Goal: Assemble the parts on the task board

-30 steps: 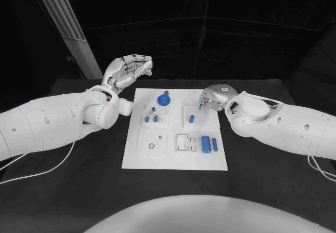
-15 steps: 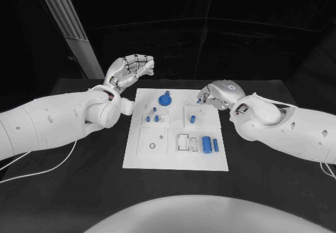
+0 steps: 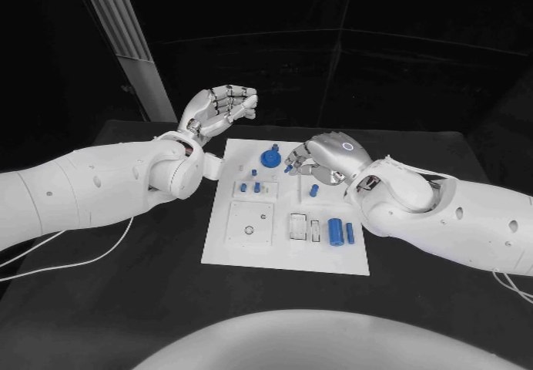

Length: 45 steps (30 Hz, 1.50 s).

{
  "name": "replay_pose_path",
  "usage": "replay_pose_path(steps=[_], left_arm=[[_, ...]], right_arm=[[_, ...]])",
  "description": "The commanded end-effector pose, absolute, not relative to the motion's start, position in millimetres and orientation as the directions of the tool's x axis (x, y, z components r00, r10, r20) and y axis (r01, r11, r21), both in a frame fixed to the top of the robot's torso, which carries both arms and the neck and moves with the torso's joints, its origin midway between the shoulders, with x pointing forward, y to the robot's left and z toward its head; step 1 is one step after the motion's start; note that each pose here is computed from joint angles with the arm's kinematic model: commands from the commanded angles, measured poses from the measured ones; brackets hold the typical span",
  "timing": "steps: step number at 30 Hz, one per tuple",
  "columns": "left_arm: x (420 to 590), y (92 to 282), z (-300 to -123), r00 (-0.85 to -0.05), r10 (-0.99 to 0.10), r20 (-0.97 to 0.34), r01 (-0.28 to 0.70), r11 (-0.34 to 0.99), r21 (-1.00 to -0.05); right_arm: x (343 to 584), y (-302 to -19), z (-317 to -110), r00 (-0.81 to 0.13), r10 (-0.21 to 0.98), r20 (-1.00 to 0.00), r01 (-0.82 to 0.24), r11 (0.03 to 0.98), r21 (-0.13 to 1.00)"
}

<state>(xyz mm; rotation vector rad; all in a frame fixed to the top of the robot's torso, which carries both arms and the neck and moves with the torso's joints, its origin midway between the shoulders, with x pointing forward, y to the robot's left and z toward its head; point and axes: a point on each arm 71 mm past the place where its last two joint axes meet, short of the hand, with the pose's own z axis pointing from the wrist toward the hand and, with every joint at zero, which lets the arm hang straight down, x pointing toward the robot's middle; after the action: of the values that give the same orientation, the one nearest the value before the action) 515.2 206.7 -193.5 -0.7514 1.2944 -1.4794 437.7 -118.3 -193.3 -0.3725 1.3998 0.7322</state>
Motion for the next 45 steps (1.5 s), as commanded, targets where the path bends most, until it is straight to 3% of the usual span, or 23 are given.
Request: replay_pose_path(steps=[1, 16, 28, 45], left_arm=[[512.3, 205.4, -183.5, -0.327, -0.934, -0.143, 0.394, 0.003, -0.919], [512.8, 205.5, -184.2, -0.327, -0.934, -0.143, 0.391, 0.004, -0.920], [512.7, 205.3, -184.6, -0.329, -0.933, -0.142, 0.389, 0.003, -0.921], [512.3, 204.6, -184.7, -0.330, -0.933, -0.142, 0.392, 0.001, -0.920]], right_arm=[[433, -108, -193, -0.026, 0.224, -0.974, -0.691, 0.700, 0.179], [432, -80, -203, -0.112, 0.108, -0.988, -0.707, 0.690, 0.156], [431, -65, -212, -0.070, -0.022, -0.997, -0.749, 0.662, 0.038], [426, -50, -228, -0.079, -0.086, -0.993, -0.770, 0.638, 0.006]])
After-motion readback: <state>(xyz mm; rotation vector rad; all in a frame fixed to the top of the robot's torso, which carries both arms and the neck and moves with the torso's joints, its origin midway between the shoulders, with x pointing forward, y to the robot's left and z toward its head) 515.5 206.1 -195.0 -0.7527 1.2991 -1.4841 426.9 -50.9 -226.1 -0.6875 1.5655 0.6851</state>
